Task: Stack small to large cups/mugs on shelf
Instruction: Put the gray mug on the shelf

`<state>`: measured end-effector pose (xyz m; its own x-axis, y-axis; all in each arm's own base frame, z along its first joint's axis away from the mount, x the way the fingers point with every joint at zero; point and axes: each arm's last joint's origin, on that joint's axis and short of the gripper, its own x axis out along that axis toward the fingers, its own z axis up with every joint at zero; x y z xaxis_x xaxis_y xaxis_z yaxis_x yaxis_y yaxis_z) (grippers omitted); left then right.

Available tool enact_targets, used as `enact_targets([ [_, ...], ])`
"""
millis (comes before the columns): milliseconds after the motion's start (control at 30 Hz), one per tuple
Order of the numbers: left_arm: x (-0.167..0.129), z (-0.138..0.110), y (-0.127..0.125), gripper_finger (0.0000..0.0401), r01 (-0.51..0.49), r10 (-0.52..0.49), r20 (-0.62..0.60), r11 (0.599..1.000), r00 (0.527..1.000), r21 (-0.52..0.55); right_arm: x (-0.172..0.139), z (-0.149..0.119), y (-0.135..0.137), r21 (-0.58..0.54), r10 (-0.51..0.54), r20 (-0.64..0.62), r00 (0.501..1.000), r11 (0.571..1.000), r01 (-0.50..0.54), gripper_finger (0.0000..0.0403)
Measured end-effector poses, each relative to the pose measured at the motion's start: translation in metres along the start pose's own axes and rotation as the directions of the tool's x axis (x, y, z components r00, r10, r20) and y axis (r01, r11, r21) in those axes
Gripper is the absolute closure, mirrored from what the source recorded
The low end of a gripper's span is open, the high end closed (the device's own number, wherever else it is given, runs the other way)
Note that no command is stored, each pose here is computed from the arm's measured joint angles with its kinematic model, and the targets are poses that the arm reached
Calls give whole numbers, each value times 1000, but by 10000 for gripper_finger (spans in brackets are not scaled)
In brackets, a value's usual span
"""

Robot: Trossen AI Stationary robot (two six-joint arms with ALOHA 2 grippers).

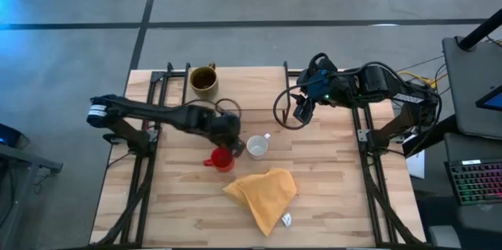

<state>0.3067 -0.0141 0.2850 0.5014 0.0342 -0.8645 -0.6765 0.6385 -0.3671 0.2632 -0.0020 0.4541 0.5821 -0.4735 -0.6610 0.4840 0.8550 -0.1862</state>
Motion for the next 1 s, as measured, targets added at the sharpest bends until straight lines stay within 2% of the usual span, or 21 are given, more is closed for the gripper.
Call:
enact_targets([
  [133, 1, 23, -16, 259, 12, -13, 31, 1000, 999, 25, 0, -1, 0, 16, -1, -5, 1000, 1000, 2, 209],
  [233, 5, 33, -24, 259, -44, 43, 23, 998, 999, 43, -1, -3, -1, 28, -7, -26, 1000, 1000, 8, 209],
  [367, 25, 35, -25, 259, -131, 134, -55, 990, 989, 51, -2, -6, -3, 41, -14, -50, 999, 999, 16, 209],
  [567, 37, 40, -33, 259, -107, 110, -40, 992, 993, 71, -5, -7, -2, 40, -7, -46, 999, 999, 9, 209],
  [933, 60, 37, -27, 259, -126, 131, -60, 989, 990, 76, -6, -7, -2, 26, -5, -43, 999, 1000, 6, 209],
  [1000, 62, 40, -29, 259, -106, 109, -37, 992, 993, 74, -6, -7, -2, 22, -4, -42, 999, 1000, 5, 209],
])
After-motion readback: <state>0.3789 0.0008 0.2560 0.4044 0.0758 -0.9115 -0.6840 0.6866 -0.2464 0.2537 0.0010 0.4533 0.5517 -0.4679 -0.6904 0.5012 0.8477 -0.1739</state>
